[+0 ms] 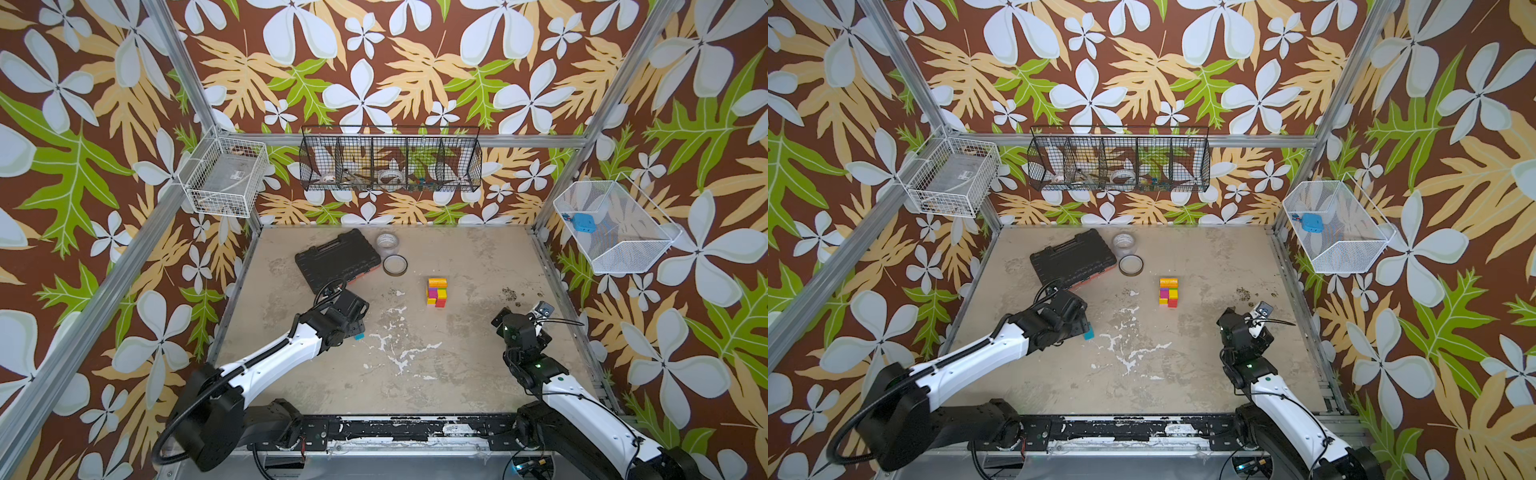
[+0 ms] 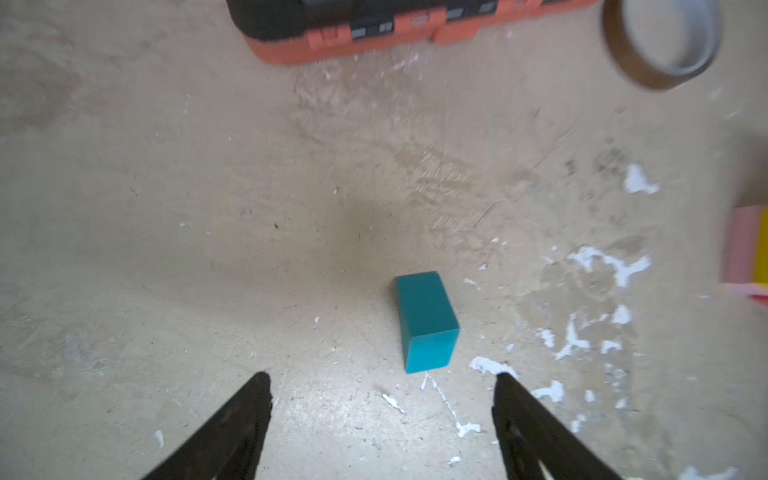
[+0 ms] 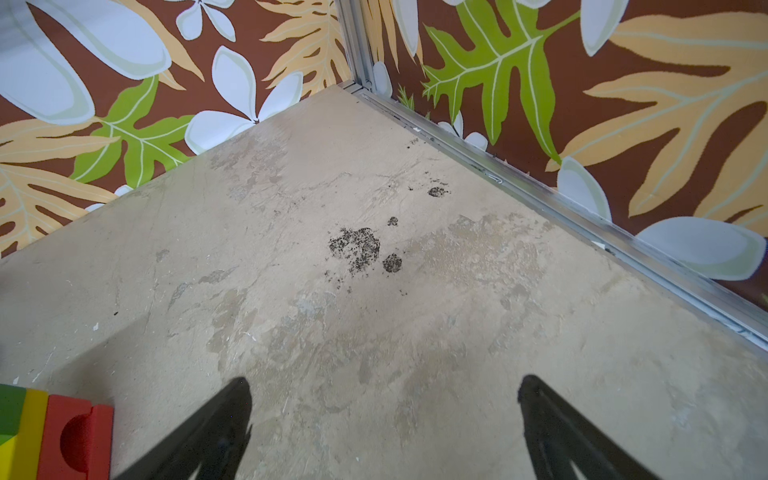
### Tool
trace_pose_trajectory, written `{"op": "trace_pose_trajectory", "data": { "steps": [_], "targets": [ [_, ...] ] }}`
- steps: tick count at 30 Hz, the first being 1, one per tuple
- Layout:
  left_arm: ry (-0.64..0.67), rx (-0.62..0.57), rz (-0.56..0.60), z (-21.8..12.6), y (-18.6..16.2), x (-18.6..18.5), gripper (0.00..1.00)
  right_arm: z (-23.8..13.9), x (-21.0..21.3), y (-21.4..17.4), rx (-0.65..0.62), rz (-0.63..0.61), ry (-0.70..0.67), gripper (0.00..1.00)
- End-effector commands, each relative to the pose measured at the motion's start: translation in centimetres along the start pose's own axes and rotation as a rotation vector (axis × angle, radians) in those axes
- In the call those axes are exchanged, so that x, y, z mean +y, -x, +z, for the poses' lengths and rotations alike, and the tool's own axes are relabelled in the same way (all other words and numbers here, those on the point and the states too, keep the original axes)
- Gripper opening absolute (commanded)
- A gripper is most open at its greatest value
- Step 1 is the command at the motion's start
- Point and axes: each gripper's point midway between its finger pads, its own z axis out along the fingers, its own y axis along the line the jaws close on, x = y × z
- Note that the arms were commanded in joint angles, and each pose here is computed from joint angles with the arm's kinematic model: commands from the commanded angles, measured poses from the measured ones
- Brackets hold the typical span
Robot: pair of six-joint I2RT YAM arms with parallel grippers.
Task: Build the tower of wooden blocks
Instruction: 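Lower the left gripper onto the teal trapezoid block and close it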
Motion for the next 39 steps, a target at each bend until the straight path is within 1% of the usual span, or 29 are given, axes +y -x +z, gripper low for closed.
{"op": "trace_pose_trajectory", "data": {
  "steps": [1,5,11,15,20,25,30,35,39],
  "targets": [
    [0.043,0.057,0.041,1.2,-1.7,-0.4,0.8,0.1,0.2,0.6,-0.021,0.024,-0.003,1.0],
    [0.086,0.056,0.06,2.2,-2.1,-1.0,0.79,0.0,0.1,0.6,-0.025,0.032,-0.005,1.0],
    [0.156,0.072,0.064,3.4,-2.5,-0.5,0.78,0.1,0.1,0.6,-0.026,0.036,-0.005,1.0],
    [0.155,0.091,0.071,4.2,-2.8,-1.1,0.76,0.3,0.3,0.4,-0.013,0.024,-0.008,1.0],
    [0.14,0.125,0.082,5.2,-3.2,-2.3,0.7,0.6,0.6,0.3,0.003,0.01,-0.019,1.0],
    [0.174,0.118,0.074,5.9,-3.0,-2.3,0.67,0.8,0.6,0.2,0.011,0.001,-0.03,1.0],
    [0.22,0.099,0.059,6.4,-2.4,-2.3,0.6,0.9,0.7,0.1,0.014,0.0,-0.029,1.0],
    [0.23,0.102,0.039,6.9,-2.4,-2.6,0.53,0.9,0.8,0.0,0.02,-0.006,-0.027,1.0],
    [0.228,0.106,0.042,7.2,-2.5,-2.9,0.41,1.0,0.9,0.1,0.019,-0.006,-0.03,1.0]
  ]
}}
